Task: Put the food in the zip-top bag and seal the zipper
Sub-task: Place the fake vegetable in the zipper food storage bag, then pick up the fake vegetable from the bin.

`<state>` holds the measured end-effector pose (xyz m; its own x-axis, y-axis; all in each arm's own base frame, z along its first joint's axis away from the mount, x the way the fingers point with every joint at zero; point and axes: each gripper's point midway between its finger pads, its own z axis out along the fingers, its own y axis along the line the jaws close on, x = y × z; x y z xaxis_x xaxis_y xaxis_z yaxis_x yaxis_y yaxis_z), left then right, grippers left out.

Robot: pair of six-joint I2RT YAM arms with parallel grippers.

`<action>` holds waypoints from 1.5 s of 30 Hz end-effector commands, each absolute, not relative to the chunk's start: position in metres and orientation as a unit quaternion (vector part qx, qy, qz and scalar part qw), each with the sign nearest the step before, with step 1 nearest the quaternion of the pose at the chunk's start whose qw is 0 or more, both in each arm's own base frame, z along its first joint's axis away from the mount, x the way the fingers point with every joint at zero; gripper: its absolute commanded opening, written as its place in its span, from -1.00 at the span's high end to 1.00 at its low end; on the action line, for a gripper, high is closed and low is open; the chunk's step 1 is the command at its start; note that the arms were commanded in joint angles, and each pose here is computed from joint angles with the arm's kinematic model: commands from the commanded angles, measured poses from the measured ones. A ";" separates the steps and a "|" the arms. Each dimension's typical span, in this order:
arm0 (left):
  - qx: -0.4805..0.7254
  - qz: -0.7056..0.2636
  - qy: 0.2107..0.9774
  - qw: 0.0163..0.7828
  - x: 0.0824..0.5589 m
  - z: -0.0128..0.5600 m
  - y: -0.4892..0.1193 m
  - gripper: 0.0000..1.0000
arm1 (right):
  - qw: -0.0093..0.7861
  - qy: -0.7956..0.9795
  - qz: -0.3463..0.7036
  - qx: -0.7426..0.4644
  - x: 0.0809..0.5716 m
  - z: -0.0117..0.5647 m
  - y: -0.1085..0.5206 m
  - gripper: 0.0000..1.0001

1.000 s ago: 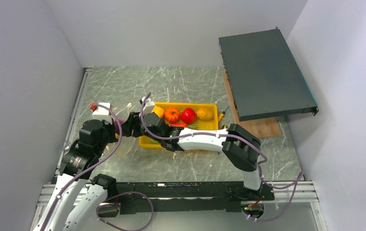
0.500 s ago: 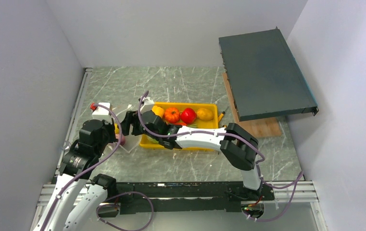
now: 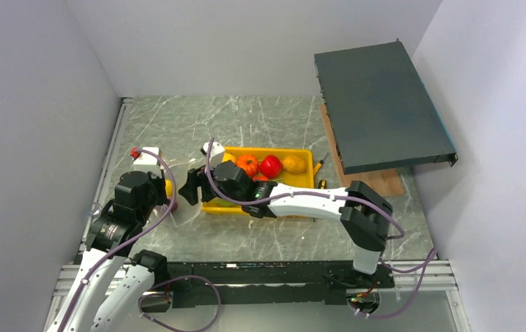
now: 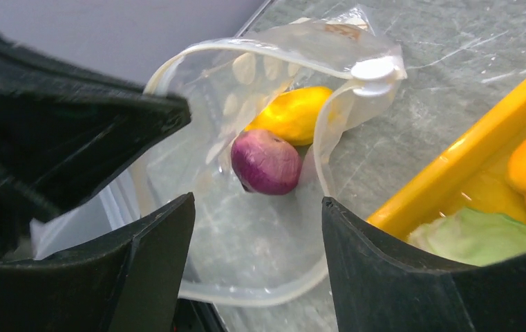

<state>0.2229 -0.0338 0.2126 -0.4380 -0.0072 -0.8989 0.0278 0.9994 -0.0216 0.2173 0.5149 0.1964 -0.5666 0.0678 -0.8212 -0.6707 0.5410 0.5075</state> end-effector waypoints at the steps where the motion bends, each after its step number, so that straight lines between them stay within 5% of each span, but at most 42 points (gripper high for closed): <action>1: 0.014 -0.027 0.842 0.539 0.227 0.217 -0.039 1.00 | 0.465 0.740 0.402 -0.271 0.198 0.221 0.497 -0.37; 18: 0.021 -0.029 0.841 0.539 0.226 0.215 -0.040 1.00 | 0.531 0.791 0.153 -0.263 0.216 0.202 0.336 -0.47; 26: 0.026 -0.036 0.841 0.539 0.225 0.216 -0.043 1.00 | 0.485 0.853 -0.023 -0.193 0.243 0.157 0.246 -0.57; 29: 0.027 -0.036 0.841 0.539 0.226 0.216 -0.043 1.00 | 0.451 0.877 -0.030 -0.164 0.248 0.142 0.231 -0.72; 31: 0.030 -0.039 0.841 0.539 0.225 0.217 -0.045 1.00 | 0.430 0.890 -0.020 -0.151 0.249 0.135 0.228 -0.99; 45: 0.039 -0.048 0.838 0.543 0.225 0.219 -0.048 1.00 | 0.352 0.927 0.006 -0.127 0.251 0.081 0.230 -0.99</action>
